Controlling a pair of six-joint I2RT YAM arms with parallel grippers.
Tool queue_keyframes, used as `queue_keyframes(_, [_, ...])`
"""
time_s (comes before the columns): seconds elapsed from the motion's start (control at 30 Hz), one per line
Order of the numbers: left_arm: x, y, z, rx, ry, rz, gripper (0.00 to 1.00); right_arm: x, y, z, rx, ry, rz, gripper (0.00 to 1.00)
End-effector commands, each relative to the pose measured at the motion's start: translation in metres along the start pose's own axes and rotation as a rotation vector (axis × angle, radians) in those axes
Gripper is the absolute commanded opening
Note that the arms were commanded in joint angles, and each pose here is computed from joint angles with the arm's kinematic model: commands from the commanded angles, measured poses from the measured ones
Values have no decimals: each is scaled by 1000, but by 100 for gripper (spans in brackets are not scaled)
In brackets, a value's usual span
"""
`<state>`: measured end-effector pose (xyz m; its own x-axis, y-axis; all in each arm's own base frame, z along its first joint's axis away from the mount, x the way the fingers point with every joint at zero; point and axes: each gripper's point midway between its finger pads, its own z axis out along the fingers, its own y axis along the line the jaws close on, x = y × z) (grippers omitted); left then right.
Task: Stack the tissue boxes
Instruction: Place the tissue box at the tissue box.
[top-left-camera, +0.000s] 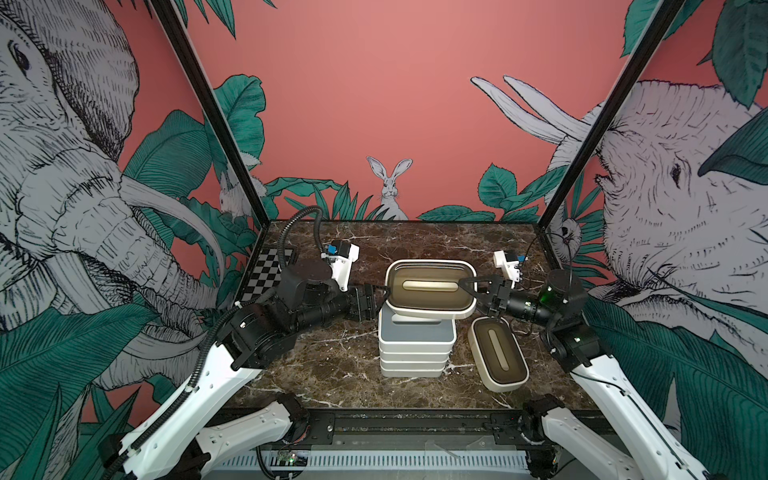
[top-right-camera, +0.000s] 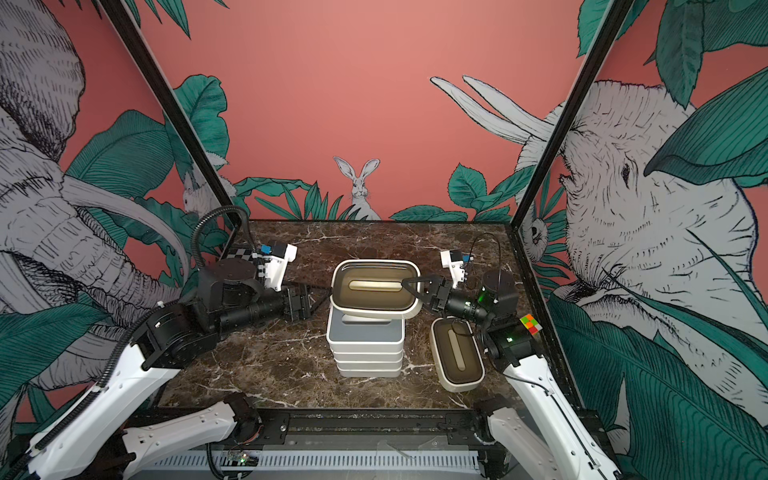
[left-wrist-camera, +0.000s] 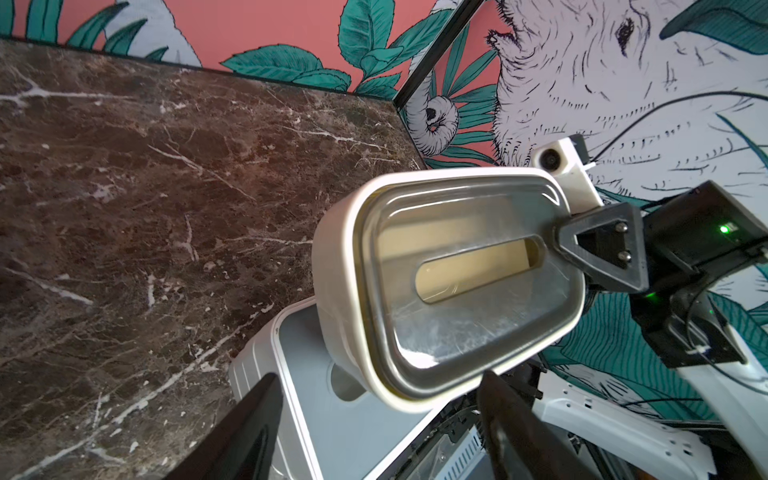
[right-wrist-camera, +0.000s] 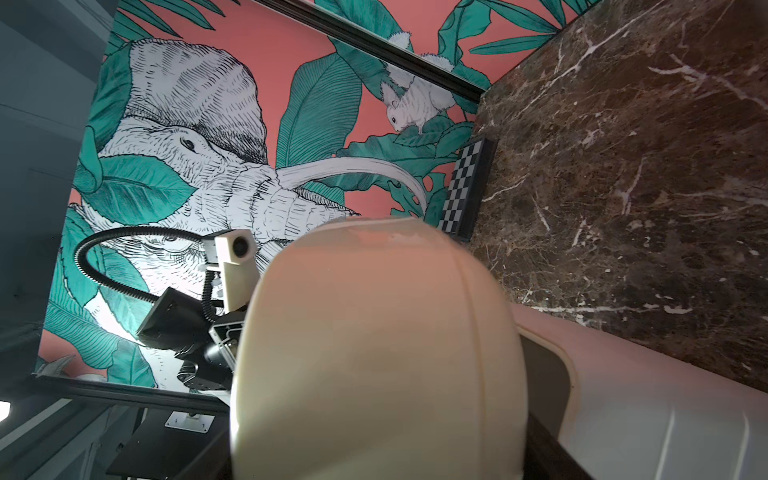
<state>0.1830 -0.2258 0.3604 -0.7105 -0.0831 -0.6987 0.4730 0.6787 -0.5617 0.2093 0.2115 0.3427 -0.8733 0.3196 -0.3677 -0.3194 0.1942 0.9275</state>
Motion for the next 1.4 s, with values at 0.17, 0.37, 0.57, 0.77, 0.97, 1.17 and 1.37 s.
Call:
queue_keyframes(0.17, [7,-13,2,98,29,-48,72,9,27,3,-96,-27,-41,50])
queue_keyframes(0.37, [23,-7,-4,89,69,-65,72,19,22,8,-85,-13,-28,50])
queue_keyframes(0.57, [36,-2,-1,90,110,-87,71,27,20,10,-82,-10,-24,50])
queue_keyframes(0.77, [44,2,0,80,140,-94,71,33,18,12,-75,7,-17,50])
queue_keyframes(0.97, [52,7,2,69,158,-101,70,36,16,11,-71,14,-8,50])
queue_keyframes(1.17, [52,9,1,53,162,-96,69,41,13,10,-72,25,14,51])
queue_keyframes(1.37, [53,8,1,57,165,-94,69,44,17,9,-84,47,24,51])
